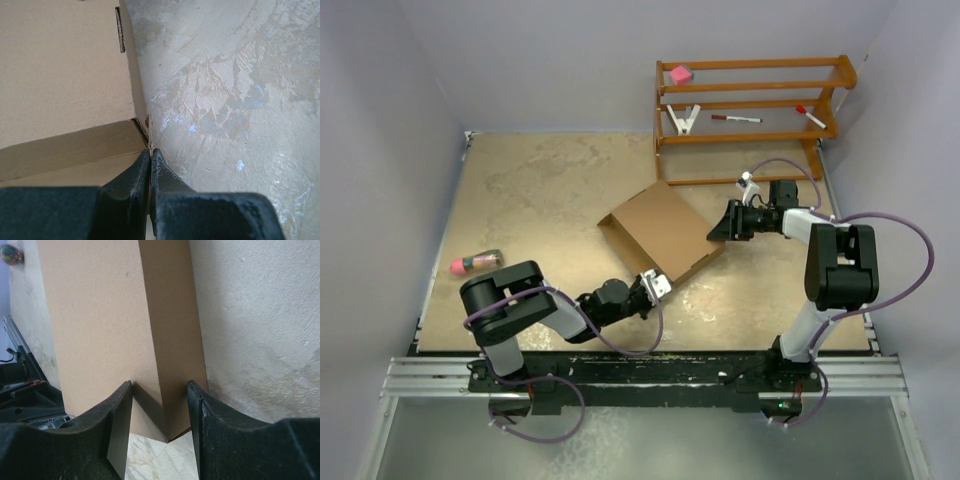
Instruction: Fold the paper box
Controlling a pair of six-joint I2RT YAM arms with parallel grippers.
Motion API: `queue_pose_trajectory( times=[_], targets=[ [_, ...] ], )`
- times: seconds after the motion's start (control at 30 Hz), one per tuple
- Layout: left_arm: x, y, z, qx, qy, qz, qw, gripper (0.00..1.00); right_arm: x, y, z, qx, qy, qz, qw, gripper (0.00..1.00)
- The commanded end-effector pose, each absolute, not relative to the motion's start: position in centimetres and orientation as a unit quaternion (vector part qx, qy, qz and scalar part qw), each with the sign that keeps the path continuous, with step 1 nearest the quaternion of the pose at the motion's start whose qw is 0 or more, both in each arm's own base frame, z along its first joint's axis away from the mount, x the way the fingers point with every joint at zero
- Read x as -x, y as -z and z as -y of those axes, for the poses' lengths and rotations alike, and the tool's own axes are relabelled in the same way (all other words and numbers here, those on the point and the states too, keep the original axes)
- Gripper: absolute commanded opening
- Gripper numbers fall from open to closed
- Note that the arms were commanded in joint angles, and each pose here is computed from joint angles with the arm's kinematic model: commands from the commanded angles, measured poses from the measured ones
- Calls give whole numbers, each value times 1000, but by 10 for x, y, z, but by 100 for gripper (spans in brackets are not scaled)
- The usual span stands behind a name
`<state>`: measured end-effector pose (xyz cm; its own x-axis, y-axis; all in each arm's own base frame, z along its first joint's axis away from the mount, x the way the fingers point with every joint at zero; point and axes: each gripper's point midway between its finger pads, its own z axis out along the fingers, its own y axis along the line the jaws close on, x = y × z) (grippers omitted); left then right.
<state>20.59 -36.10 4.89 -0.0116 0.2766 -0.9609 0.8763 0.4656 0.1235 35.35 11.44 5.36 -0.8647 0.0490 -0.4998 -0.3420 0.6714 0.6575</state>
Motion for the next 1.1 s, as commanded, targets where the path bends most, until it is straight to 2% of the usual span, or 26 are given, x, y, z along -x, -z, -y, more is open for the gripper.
queue_pose_trajectory(
  times=[0.0,1.07],
  targets=[
    [-208,-48,355,-419,279,-663,555,4,-364,-33,-94,73,-336,-906,248,47],
    [-214,-45,346,-382,288,-674,563,4,-362,-27,-93,70,-333,-909,240,46]
  ],
)
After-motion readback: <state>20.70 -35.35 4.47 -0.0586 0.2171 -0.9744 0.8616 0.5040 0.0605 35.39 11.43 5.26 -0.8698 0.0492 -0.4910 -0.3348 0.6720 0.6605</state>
